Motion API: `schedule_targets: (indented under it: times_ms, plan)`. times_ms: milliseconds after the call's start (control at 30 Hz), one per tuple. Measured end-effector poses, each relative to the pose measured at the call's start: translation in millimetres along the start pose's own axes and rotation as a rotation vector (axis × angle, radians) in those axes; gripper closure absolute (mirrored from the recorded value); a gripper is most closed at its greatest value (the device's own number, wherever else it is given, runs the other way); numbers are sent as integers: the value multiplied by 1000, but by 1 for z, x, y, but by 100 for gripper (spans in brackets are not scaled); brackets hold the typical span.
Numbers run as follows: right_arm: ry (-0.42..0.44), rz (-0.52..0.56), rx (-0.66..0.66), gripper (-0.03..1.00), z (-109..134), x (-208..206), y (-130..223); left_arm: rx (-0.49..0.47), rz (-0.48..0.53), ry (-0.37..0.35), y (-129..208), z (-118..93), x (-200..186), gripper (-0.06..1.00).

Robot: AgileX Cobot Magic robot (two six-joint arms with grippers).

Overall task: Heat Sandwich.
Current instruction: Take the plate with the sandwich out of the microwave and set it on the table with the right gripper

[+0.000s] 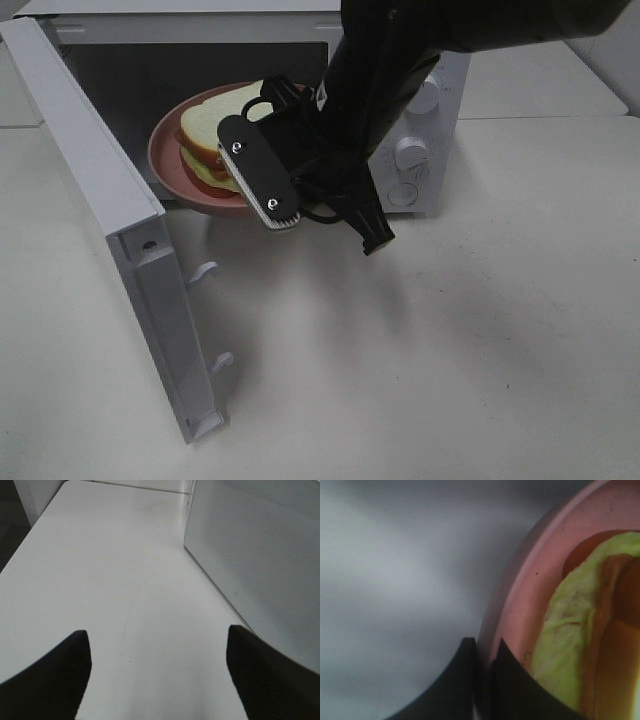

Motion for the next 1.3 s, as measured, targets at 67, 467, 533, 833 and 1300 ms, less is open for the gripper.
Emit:
schedule_targets:
  times_ms: [67, 467, 533, 833, 1300]
  plan:
    - [1, -1, -5, 90, 8, -4, 0, 0, 0, 0, 0, 0, 0, 23]
    - [-52, 6, 45, 90, 56, -19, 5, 0, 0, 0, 0, 0, 0, 23]
    - [-42, -2, 53, 90, 67, -23, 4, 0, 0, 0, 0, 0, 0, 23]
    - [-44, -4, 32, 90, 108, -35, 4, 0, 0, 0, 0, 0, 0, 23]
    - [-4, 30, 164, 90, 152, -60, 25, 0, 0, 0, 0, 0, 0, 23]
Point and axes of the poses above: a point on each arm's last joint axis where the gripper is mounted, x pointing out along that axis toward the gripper, z along the wrist's bending axis when the last joint is at zero, y = z × x, the point moved 1 cm from there along x, pointing out along that axis toward the gripper, and after that the axes turned 11 degrees about x, right-handed, at the moved point
